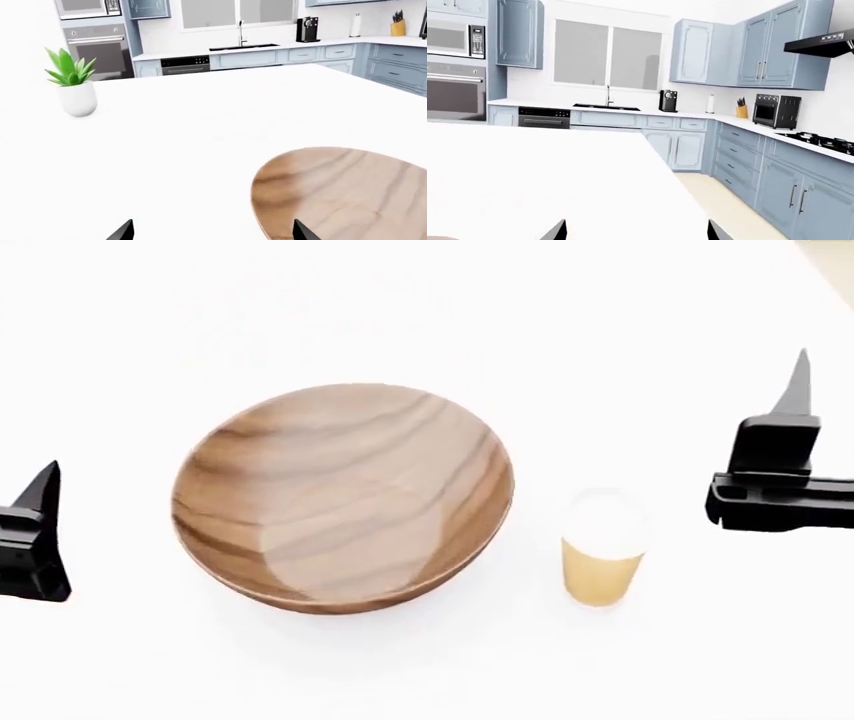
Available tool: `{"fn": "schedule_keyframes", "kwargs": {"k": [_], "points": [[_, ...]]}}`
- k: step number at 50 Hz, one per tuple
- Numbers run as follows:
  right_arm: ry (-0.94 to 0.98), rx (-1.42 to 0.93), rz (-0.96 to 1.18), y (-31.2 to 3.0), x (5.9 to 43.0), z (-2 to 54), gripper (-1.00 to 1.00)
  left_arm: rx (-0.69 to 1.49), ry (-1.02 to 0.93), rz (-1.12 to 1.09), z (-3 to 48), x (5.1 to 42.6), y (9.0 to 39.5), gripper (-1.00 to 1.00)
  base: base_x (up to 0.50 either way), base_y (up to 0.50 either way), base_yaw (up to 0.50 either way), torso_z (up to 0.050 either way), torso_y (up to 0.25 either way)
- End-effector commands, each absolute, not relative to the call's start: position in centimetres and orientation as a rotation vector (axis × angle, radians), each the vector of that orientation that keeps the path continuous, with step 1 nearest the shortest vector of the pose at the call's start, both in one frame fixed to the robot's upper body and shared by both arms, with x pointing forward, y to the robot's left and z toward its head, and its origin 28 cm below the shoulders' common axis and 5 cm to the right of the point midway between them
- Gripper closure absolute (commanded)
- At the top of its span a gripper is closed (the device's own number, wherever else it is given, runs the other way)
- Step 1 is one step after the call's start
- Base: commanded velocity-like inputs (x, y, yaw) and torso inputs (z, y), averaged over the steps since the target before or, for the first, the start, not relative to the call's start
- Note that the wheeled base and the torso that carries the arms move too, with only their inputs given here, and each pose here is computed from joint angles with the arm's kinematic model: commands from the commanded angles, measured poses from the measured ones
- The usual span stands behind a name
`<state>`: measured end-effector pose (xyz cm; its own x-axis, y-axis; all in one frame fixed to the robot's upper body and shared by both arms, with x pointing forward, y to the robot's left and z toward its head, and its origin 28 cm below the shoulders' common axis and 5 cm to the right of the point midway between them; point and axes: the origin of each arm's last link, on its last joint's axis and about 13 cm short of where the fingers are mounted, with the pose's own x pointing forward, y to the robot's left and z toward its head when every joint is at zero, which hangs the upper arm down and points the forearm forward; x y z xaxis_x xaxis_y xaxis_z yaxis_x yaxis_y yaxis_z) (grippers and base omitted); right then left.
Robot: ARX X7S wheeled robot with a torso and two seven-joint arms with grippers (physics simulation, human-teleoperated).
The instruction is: Place the cup inside the bowl on the dining table and move the bowl to any counter.
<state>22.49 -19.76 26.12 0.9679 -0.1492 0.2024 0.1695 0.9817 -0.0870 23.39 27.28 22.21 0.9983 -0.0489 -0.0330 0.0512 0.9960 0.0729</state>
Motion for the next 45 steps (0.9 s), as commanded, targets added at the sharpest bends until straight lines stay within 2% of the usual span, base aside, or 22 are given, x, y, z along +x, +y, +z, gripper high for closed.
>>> {"fn": "schedule_keyframes", "kwargs": {"k": [1,22,31,39,45], "points": [[-0.178,-0.104,-0.143,-19.6,22.4,25.7,-1.00,0.070,0.016,-0.051,22.3,23.5,27.4,-1.00,0.50,0.02,0.00,0.000,0.000],[-0.172,-0.101,-0.112,-19.3,22.0,25.9,-1.00,0.068,0.022,-0.047,22.0,23.3,27.5,-1.00,0.45,0.02,0.00,0.000,0.001],[-0.118,-0.089,0.078,-19.8,20.2,26.2,-1.00,0.065,0.026,-0.048,21.8,23.3,27.8,-1.00,0.02,0.00,0.00,0.000,0.001],[-0.061,-0.052,0.301,-20.3,16.8,25.2,-1.00,0.069,0.027,-0.048,21.9,23.5,27.6,-1.00,0.00,0.00,0.00,0.000,0.000],[-0.010,0.006,0.379,-20.2,15.8,25.2,-1.00,0.068,0.029,-0.050,21.7,23.6,27.4,-1.00,0.00,0.00,0.00,0.000,0.000]]}}
